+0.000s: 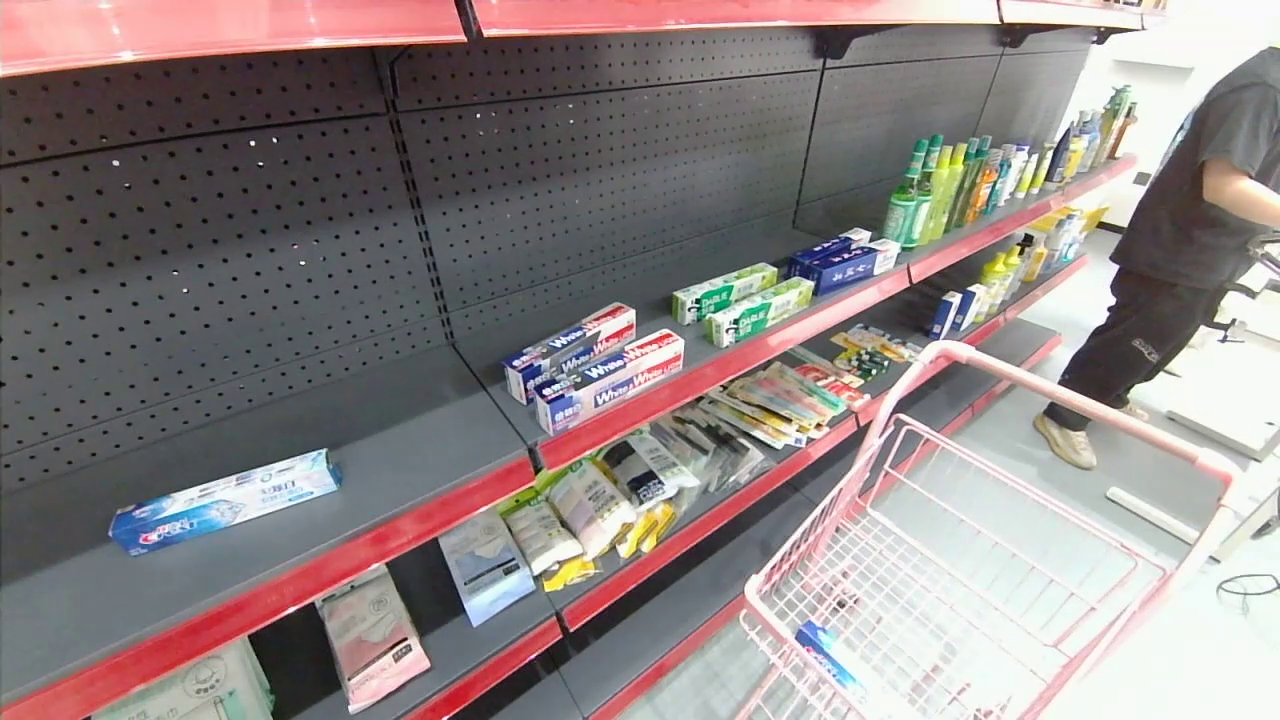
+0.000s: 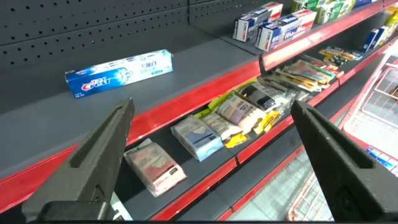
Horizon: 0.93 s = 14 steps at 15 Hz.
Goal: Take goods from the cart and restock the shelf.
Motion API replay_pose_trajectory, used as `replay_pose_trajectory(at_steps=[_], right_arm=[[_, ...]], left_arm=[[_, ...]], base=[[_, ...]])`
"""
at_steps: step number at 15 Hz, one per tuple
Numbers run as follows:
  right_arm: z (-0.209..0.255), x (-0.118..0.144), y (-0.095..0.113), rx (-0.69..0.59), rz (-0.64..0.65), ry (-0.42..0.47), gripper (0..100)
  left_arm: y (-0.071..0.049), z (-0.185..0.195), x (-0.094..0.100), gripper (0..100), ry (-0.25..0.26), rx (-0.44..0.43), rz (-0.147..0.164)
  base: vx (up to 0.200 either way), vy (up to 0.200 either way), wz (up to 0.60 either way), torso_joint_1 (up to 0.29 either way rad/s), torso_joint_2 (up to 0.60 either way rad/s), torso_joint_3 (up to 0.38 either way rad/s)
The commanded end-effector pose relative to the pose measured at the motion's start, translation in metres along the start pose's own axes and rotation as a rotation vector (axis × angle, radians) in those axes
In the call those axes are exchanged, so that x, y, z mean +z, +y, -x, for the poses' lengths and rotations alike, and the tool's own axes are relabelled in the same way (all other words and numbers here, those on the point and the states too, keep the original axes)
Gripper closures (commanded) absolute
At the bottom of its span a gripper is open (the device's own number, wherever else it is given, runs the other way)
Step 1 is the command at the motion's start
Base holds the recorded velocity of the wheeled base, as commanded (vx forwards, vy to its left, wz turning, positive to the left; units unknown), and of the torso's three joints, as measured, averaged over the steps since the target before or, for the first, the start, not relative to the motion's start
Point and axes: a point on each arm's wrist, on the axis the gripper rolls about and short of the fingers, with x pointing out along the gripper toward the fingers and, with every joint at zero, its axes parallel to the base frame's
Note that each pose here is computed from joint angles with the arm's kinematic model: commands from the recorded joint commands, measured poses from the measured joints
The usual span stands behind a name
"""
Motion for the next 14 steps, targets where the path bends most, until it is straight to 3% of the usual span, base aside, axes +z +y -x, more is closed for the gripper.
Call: replay_pose_trajectory(at_steps=[1,2,4,5,7,10,14], right_arm=[[-0.132,-0.014,-0.002,-0.086,0.01,0.525,0],[-0.161,-0.048,0.007,0.014,0.051,0.721,0],[-0.187,-0.092,0.031,0.195,0.212,0.928,0],[-0.199,-0.106,0.042,0.255,0.259,0.988,0],[-0.238,-0.135,0.058,0.293,0.285,1.034,0],[-0.273,-0.183,0.068,0.322,0.329,0.995,0],[-0.257,-0.206,0.073,0.41,0.425,1.08,0]], left_arm=[[0.0,0.0,0.0,0,0.001,0.0,0.0],[0.0,0.0,0.0,0,0.001,0.0,0.0],[0.0,0.0,0.0,0,0.001,-0.002,0.0],[0.0,0.0,0.0,0,0.001,-0.002,0.0],[0.0,0.0,0.0,0,0.001,-0.002,0.0],[0.0,0.0,0.0,0,0.001,-0.002,0.0],[0.0,0.0,0.0,0,0.001,-0.002,0.0]], base=[[0.0,0.0,0.0,0.0,0.0,0.0],[0.0,0.0,0.0,0.0,0.0,0.0],[0.0,0.0,0.0,0.0,0.0,0.0],[0.0,0.0,0.0,0.0,0.0,0.0],[0.0,0.0,0.0,0.0,0.0,0.0],[0.0,0.0,0.0,0.0,0.0,0.0],[0.0,0.0,0.0,-0.041,0.09,0.051]])
